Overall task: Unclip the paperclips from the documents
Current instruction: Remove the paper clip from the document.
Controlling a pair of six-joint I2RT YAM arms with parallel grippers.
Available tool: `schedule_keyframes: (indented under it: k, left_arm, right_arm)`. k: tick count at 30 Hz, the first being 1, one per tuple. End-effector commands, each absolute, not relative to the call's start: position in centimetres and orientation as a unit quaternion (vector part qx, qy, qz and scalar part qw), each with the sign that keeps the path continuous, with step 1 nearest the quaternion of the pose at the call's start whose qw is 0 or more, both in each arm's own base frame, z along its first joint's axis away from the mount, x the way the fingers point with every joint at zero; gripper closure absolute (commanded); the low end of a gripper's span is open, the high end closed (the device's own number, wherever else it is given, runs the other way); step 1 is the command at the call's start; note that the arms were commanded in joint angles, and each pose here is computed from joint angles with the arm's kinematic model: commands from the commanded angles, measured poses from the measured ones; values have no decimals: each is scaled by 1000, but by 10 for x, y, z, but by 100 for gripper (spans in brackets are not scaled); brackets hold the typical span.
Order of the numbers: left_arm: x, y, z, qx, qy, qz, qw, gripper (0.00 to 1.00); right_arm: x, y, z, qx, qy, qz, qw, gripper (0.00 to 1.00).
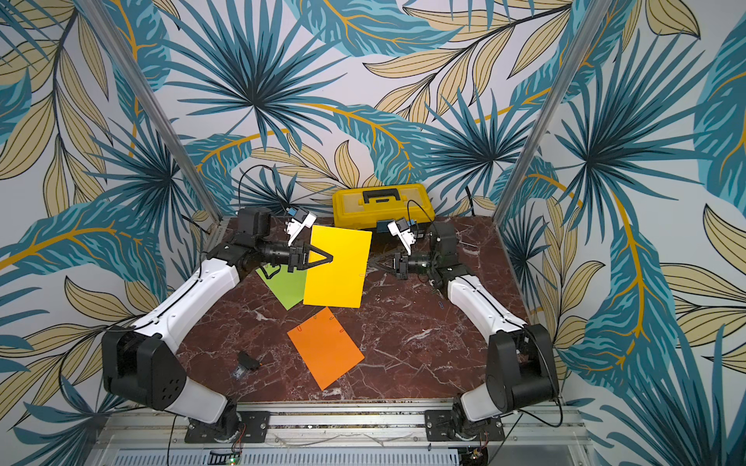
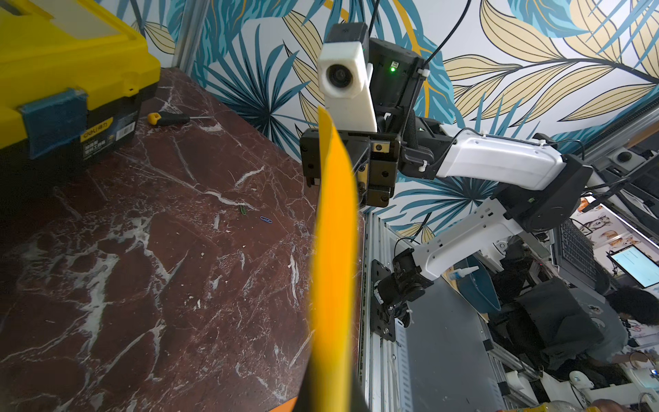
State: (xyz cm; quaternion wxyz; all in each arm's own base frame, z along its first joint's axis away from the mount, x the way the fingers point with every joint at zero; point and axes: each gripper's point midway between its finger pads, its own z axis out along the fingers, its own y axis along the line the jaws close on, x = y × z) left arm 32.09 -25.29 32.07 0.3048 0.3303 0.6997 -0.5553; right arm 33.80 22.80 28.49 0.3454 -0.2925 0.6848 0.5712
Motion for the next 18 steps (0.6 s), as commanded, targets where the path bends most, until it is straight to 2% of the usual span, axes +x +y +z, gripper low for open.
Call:
schedule_keyframes:
  k: [1, 12, 18]
  left_arm:
    - [313, -249, 331, 341, 690, -553, 318, 100]
    - [314, -247, 329, 339, 694, -549, 319, 100]
    - [318, -246, 320, 330, 706, -539, 320, 100]
  right_arm:
    - [338, 226, 291, -293, 686, 565, 354, 94]
    - [344, 220, 279, -275, 706, 548, 354, 94]
    - [364, 196, 247, -198, 764, 499, 357, 94]
